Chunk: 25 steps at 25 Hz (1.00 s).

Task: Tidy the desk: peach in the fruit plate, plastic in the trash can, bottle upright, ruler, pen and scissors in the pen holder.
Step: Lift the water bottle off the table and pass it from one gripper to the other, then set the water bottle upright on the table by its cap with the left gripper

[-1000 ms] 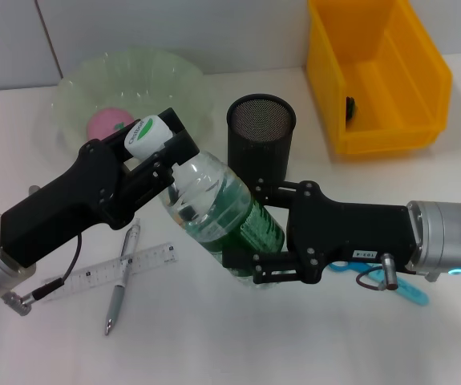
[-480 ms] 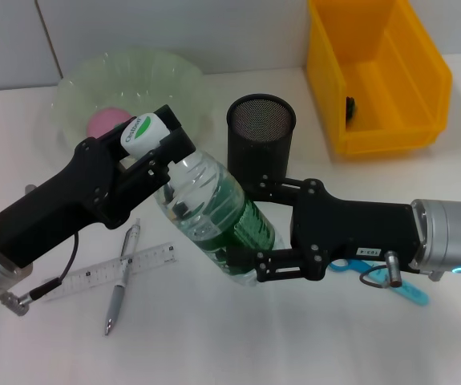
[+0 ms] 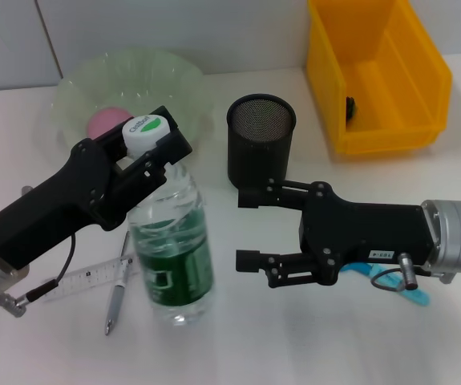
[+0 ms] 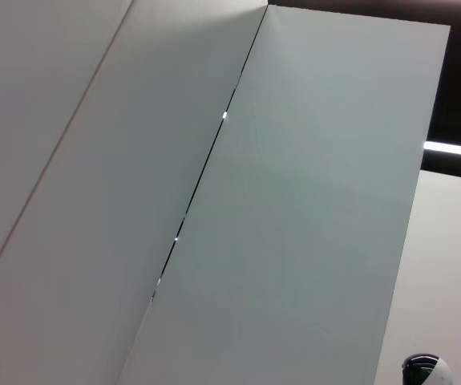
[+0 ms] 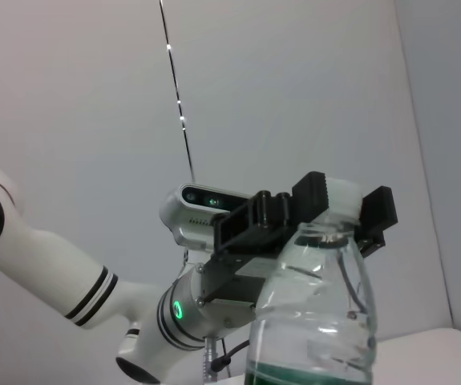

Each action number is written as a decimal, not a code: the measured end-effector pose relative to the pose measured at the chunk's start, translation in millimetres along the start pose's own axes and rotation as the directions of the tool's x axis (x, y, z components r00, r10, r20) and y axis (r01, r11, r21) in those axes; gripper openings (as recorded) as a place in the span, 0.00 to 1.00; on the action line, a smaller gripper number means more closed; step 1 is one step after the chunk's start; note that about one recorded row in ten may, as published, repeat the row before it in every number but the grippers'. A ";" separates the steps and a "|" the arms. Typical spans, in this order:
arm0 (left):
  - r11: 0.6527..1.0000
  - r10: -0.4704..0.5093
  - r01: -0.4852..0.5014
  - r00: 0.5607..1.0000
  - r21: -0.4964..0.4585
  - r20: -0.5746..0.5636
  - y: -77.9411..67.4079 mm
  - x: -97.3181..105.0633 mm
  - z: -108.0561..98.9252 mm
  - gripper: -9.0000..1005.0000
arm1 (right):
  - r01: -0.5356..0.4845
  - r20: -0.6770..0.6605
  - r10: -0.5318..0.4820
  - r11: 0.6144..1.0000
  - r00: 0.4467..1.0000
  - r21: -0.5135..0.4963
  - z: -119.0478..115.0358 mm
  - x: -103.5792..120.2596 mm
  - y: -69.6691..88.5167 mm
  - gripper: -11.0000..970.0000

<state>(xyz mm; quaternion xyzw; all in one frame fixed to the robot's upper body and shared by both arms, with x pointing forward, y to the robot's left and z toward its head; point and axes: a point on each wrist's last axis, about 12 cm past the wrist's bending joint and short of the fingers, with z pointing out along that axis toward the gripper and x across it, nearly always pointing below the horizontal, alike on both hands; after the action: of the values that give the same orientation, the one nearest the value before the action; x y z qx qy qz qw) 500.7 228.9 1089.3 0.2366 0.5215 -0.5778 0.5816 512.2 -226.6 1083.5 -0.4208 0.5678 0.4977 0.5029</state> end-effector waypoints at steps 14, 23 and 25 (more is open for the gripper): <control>0.996 0.086 -0.087 0.996 -0.020 -0.032 6.1 -5.1 -4.1 0.44 | -0.001 -0.004 0.001 0.991 1.000 0.137 -42.9 -0.4 6.2 0.85; 0.971 0.224 -0.230 0.971 -0.066 -0.088 21.5 -20.6 -6.9 0.44 | -0.015 0.045 0.000 0.943 0.999 0.332 -104.7 2.2 27.9 0.85; 0.964 0.244 -0.252 0.964 -0.079 -0.102 24.5 -21.6 -5.9 0.44 | -0.018 0.046 0.003 0.941 0.999 0.337 -106.7 3.1 29.6 0.85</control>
<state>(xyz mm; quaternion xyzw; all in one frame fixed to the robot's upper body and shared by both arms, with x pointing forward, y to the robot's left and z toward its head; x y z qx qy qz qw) 525.8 248.6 1098.2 0.2993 0.5395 -0.4644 0.6353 466.6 -327.5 1084.5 -0.3143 0.6352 0.4052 0.5775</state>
